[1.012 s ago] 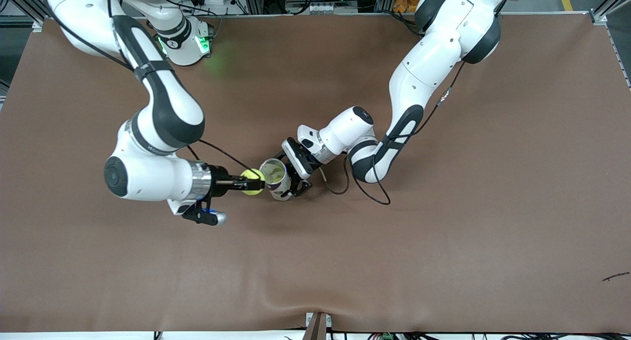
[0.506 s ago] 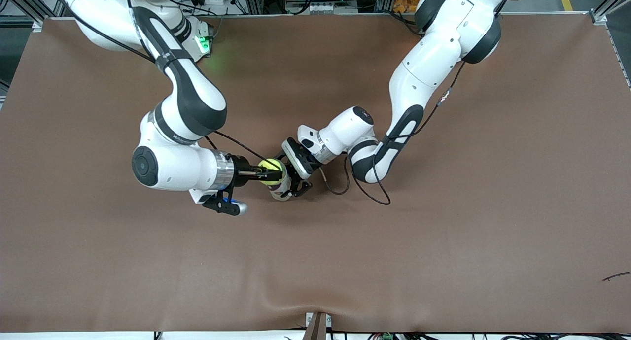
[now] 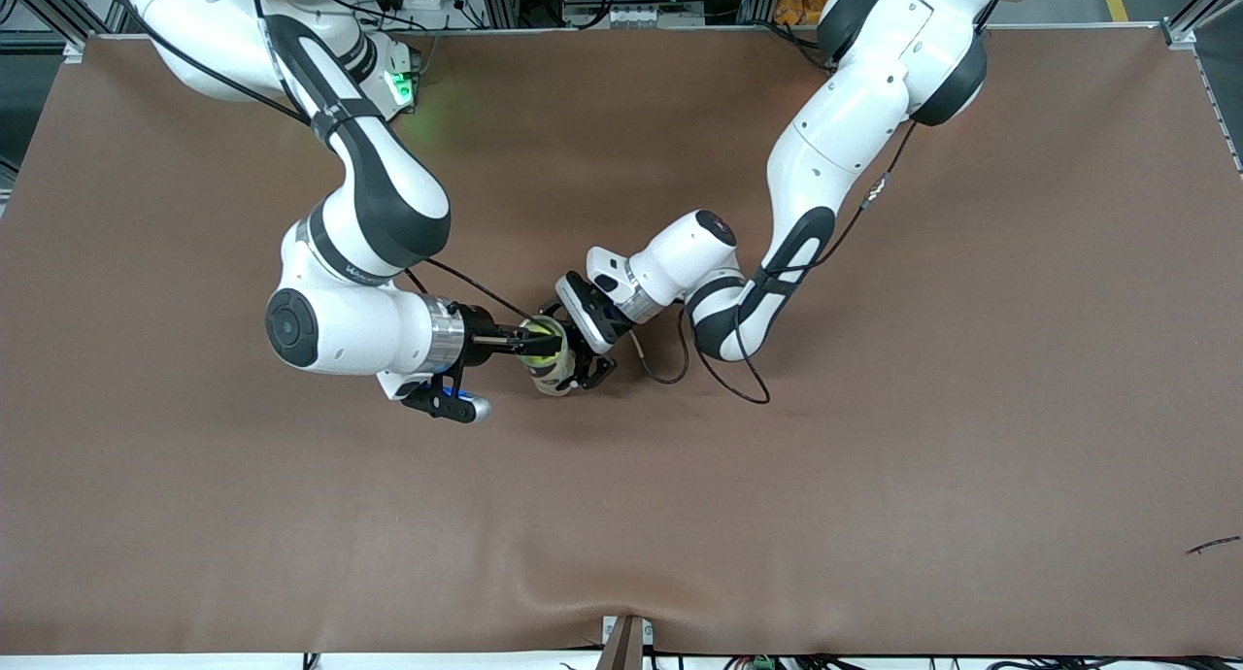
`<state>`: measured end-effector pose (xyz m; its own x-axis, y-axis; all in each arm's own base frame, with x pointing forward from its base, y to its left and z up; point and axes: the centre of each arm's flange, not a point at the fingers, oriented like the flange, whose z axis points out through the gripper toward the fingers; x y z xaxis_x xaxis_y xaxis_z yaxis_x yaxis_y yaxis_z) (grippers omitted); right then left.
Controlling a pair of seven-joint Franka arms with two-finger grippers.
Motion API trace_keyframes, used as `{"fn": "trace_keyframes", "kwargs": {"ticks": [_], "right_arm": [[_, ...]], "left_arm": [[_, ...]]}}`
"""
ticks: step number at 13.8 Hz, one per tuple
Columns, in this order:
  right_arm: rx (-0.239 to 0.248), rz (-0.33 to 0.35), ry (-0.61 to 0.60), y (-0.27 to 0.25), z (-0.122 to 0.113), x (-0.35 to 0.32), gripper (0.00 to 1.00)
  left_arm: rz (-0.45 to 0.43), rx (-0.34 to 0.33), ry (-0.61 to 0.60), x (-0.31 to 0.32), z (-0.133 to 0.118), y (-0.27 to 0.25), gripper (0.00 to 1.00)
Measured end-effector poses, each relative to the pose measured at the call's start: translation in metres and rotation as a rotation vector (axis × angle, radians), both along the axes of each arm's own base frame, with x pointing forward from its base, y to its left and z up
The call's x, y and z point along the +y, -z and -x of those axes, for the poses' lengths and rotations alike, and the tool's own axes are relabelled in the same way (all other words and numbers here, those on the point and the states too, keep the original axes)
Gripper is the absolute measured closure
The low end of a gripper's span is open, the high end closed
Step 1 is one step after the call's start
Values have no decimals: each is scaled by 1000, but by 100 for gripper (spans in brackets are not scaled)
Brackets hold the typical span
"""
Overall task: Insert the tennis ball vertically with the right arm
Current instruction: 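Carry the second ball over the can and drop it in with the right gripper, then withdraw the right gripper while the left gripper sets the can down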
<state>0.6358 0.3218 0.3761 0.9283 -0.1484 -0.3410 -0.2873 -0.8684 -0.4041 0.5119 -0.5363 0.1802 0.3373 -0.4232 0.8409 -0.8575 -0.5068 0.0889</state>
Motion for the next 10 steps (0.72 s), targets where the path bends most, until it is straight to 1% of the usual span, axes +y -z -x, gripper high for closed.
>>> {"fn": "trace_keyframes", "kwargs": {"ticks": [5, 7, 8, 10], "right_arm": [[0, 1, 1, 0, 0, -1, 0], [-7, 15, 4, 1, -3, -6, 0], [-21, 38, 2, 2, -6, -13, 0], [-73, 99, -29, -3, -15, -35, 0]], "left_arm": [[0, 0, 0, 0, 0, 0, 0], [-3, 3, -1, 2, 0, 2, 0], [-7, 7, -1, 2, 1, 4, 0], [-17, 20, 2, 5, 4, 11, 0]]}}
